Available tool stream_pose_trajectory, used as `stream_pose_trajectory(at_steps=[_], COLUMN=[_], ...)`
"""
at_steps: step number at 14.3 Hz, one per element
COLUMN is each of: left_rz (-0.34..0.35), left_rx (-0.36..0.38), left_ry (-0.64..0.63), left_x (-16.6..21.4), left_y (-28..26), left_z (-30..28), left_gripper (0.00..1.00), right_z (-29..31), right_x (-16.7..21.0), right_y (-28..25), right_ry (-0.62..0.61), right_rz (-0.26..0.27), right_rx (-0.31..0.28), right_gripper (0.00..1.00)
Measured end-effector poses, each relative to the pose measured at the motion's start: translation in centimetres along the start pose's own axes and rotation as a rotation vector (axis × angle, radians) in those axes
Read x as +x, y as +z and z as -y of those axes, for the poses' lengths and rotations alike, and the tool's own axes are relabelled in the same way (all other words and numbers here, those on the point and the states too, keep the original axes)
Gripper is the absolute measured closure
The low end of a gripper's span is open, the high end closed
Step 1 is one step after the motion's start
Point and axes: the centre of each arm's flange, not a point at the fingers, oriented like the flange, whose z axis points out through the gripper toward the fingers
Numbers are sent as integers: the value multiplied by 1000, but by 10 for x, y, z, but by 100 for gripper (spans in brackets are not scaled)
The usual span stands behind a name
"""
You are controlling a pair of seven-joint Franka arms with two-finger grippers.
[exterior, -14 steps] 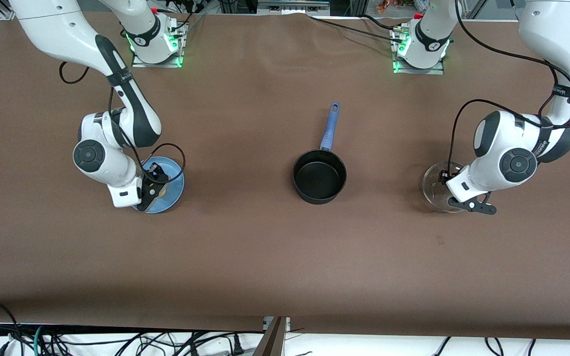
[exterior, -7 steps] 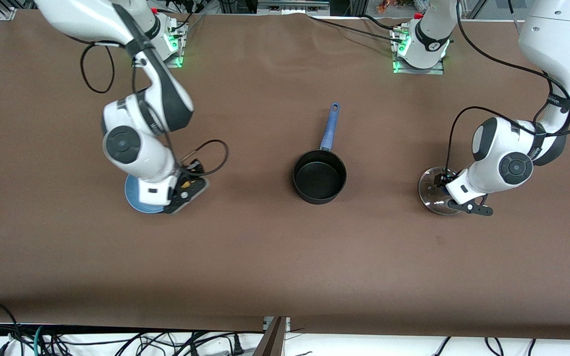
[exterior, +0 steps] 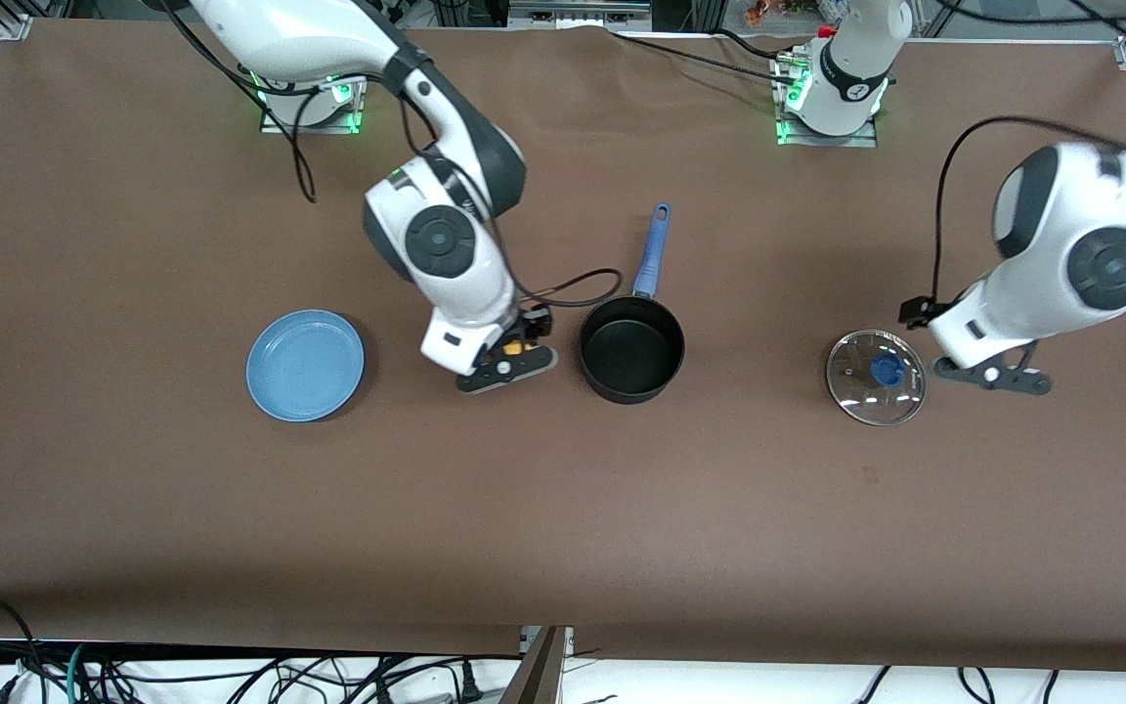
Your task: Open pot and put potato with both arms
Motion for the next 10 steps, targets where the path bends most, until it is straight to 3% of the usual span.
stream_pose_trajectory(at_steps=[3, 8, 10], left_rz=[-25, -122, -123], left_rx=[-69, -80, -82], left_ry=[-44, -153, -165], left_x=[-23, -47, -49], left_y=[-65, -134, -137], left_z=[6, 66, 73], left_gripper=[0, 0, 0], right_z=[38, 103, 115], right_x=[9, -9, -16], right_y=[8, 42, 58], right_ry=[152, 327, 344], right_rz=[-43, -90, -95], right_rx=[45, 124, 139], right_gripper=[41, 41, 41])
